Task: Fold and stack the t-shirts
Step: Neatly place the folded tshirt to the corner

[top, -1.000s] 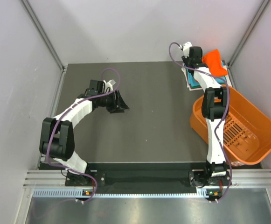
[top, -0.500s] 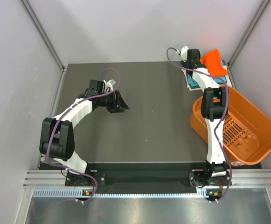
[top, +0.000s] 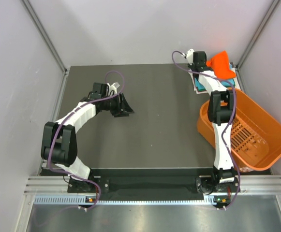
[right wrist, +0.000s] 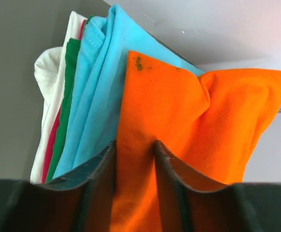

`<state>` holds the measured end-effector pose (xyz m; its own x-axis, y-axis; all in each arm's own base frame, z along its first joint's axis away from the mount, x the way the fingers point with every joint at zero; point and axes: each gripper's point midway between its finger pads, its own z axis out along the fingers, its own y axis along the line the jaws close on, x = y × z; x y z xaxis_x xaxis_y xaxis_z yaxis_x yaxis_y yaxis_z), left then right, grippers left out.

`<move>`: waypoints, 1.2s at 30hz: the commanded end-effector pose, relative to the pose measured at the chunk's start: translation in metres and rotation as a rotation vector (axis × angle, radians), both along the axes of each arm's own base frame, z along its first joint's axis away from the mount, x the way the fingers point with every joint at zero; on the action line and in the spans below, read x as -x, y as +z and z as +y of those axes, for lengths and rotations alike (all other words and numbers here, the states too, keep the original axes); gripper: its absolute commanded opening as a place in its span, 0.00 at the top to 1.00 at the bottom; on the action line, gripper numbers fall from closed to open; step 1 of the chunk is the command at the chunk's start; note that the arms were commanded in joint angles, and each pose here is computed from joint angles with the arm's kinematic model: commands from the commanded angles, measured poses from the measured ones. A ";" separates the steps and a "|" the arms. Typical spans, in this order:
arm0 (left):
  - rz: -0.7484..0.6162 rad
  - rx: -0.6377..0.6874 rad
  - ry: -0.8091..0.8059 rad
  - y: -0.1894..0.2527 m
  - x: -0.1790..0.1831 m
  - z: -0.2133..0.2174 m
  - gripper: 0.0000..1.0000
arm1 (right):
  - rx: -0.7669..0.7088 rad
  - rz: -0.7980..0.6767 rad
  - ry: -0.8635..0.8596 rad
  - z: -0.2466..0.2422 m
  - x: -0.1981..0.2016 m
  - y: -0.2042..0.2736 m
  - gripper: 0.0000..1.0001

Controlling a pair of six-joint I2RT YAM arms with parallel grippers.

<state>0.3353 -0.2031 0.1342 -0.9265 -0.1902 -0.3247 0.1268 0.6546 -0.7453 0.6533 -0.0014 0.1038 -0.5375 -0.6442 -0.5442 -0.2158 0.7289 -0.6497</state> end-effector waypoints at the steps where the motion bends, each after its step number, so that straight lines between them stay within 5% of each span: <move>1: -0.062 0.030 -0.015 0.012 -0.007 -0.003 0.48 | -0.001 -0.047 0.012 0.009 -0.011 0.012 0.67; 5: -0.059 0.030 -0.014 0.011 -0.007 -0.003 0.48 | -0.026 -0.074 0.004 0.010 -0.013 0.017 1.00; 18: -0.063 0.040 -0.018 0.014 -0.007 -0.004 0.48 | -0.303 -0.293 -0.045 0.015 -0.011 0.081 1.00; 36: -0.066 0.045 -0.020 0.015 -0.006 -0.004 0.48 | -0.493 -0.325 -0.076 0.022 -0.013 0.071 0.95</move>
<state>0.3362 -0.2058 0.1379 -0.9250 -0.1888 -0.3298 0.1393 0.6389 -0.7566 0.6548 0.0145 0.1210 -0.4581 -0.3019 -0.8361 -0.0307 0.9454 -0.3245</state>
